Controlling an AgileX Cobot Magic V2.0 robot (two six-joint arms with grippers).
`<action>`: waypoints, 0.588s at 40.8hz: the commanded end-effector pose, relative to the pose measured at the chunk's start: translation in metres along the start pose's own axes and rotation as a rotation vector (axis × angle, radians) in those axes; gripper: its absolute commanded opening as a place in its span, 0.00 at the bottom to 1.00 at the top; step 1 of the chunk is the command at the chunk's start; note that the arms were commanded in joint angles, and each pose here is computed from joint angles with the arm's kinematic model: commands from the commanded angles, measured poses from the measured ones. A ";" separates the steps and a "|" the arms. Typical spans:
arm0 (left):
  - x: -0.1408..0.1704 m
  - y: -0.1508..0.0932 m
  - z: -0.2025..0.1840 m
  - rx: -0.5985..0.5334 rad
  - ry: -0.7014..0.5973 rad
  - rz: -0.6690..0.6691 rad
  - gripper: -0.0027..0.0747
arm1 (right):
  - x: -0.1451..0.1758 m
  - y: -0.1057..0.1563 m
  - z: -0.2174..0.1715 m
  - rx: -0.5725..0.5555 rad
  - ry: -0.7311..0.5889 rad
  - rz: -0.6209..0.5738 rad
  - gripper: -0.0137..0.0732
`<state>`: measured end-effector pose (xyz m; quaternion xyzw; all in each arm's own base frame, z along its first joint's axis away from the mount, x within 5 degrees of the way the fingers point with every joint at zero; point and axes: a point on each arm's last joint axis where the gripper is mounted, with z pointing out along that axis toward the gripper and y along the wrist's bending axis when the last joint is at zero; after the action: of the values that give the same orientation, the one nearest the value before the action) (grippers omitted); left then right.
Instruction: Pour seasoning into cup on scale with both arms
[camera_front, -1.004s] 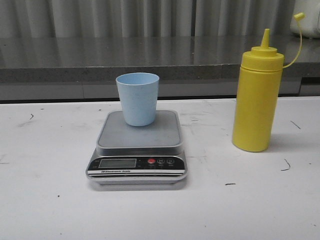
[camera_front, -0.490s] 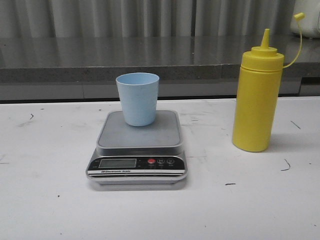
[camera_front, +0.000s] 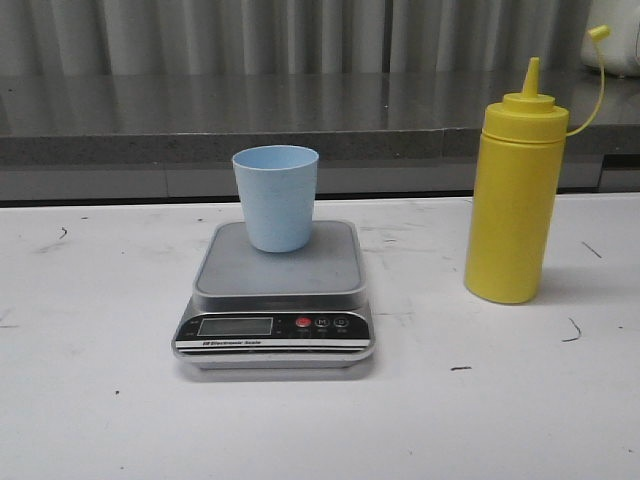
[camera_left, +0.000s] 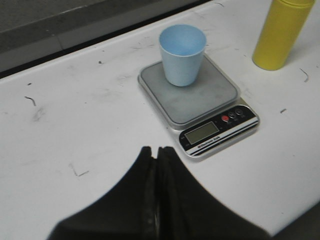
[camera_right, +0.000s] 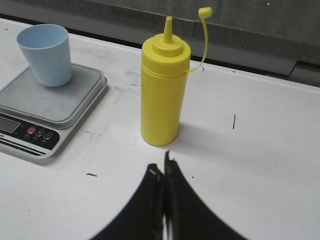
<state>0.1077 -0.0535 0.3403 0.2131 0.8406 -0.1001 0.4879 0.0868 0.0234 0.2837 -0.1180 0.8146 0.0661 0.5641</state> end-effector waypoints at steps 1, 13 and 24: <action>0.001 0.007 -0.015 -0.061 -0.168 -0.038 0.01 | -0.018 0.000 -0.005 -0.003 -0.105 -0.020 0.02; 0.073 0.019 -0.021 -0.317 -0.507 -0.095 0.01 | -0.018 0.000 -0.005 -0.003 -0.104 -0.020 0.02; 0.131 0.018 -0.007 -0.460 -0.641 -0.100 0.01 | -0.018 0.000 -0.005 -0.003 -0.104 -0.020 0.02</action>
<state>0.0563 -0.0013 0.2246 0.0236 0.7066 0.0046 0.7072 0.0868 0.0234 0.2837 -0.1180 0.8146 0.0661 0.5641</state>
